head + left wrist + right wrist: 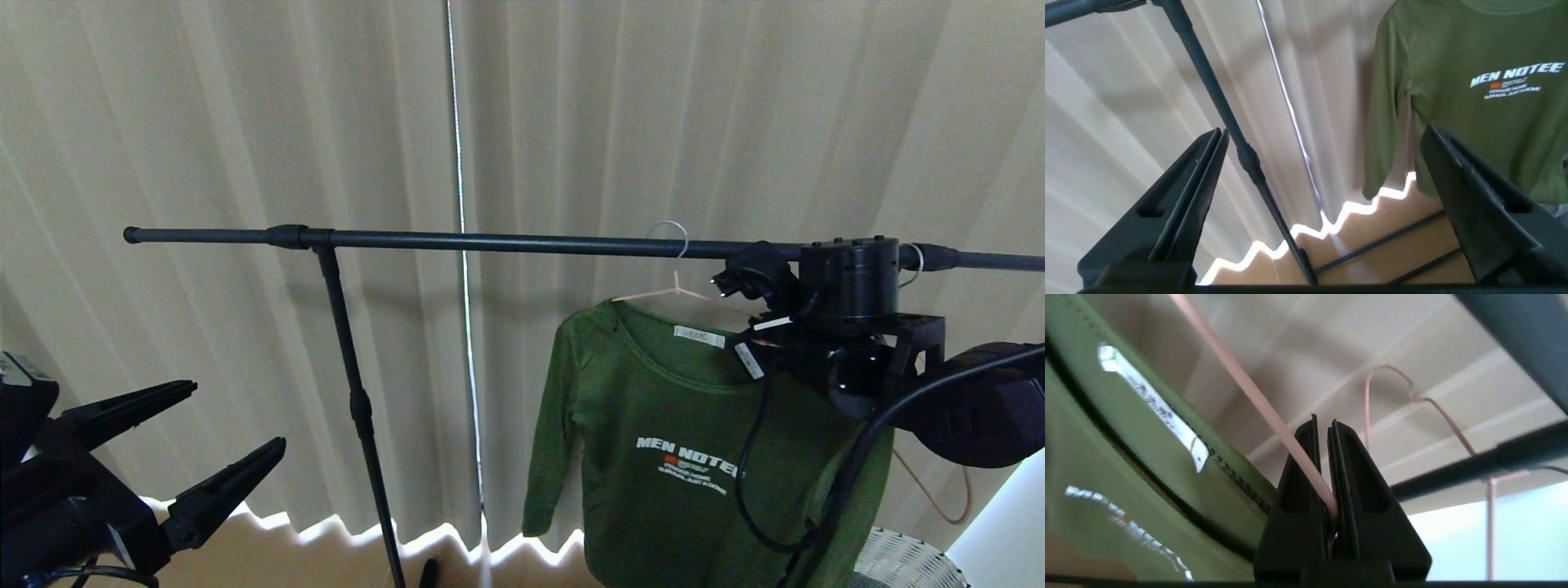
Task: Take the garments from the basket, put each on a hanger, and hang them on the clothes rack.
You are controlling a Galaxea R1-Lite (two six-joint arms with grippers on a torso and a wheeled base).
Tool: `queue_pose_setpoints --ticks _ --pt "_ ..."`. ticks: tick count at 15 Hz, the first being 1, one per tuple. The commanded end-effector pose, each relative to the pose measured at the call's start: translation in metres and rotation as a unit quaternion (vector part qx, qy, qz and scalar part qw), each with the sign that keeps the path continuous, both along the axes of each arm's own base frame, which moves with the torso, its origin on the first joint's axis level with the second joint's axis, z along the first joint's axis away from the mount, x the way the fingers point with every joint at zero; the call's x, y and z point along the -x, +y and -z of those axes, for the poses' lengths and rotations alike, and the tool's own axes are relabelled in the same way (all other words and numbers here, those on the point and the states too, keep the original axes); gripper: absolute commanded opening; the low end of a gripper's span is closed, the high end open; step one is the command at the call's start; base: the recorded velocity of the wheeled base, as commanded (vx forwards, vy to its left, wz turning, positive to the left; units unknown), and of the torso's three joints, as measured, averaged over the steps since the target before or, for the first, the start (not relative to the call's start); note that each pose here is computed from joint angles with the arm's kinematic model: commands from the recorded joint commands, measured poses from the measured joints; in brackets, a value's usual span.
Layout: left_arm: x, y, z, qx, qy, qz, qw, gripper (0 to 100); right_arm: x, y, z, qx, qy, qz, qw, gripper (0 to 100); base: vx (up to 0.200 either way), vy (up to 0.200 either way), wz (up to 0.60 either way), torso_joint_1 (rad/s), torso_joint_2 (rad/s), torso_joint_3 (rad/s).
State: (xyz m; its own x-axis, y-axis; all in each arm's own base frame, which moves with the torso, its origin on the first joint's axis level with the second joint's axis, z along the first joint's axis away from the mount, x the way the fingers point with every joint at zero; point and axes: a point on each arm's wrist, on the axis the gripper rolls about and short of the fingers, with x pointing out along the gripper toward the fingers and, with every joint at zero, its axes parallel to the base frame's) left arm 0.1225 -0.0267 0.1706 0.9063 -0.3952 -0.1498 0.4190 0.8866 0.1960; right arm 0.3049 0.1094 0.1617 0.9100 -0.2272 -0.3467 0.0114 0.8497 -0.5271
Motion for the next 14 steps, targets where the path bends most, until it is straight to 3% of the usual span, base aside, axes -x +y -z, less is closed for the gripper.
queue_pose_setpoints --ticks 1,5,12,13,14 --pt "0.0 0.0 0.0 0.0 -0.001 0.001 1.0 100 0.003 0.007 0.003 0.001 0.005 -0.011 0.9999 0 0.0 0.0 0.0 0.0 0.0 0.0" --pt "0.0 0.0 0.0 0.0 0.0 0.001 1.0 100 0.01 0.018 0.005 0.003 0.008 -0.031 0.9995 0 0.0 0.0 0.0 0.0 0.0 0.0" --pt "0.0 0.0 0.0 0.0 -0.001 0.0 1.0 100 0.015 0.02 0.007 0.006 0.015 -0.035 0.9993 0 0.0 0.0 0.0 0.0 0.0 0.0" --pt "0.0 0.0 0.0 0.0 0.0 0.0 1.0 100 0.016 0.019 0.007 0.006 0.015 -0.035 0.9993 100 0.0 0.0 0.0 0.0 0.0 0.0" --pt "0.0 0.0 0.0 0.0 0.0 0.0 1.0 100 0.016 0.019 0.008 0.006 0.015 -0.036 0.9992 100 0.0 0.0 0.0 0.0 0.0 0.0"
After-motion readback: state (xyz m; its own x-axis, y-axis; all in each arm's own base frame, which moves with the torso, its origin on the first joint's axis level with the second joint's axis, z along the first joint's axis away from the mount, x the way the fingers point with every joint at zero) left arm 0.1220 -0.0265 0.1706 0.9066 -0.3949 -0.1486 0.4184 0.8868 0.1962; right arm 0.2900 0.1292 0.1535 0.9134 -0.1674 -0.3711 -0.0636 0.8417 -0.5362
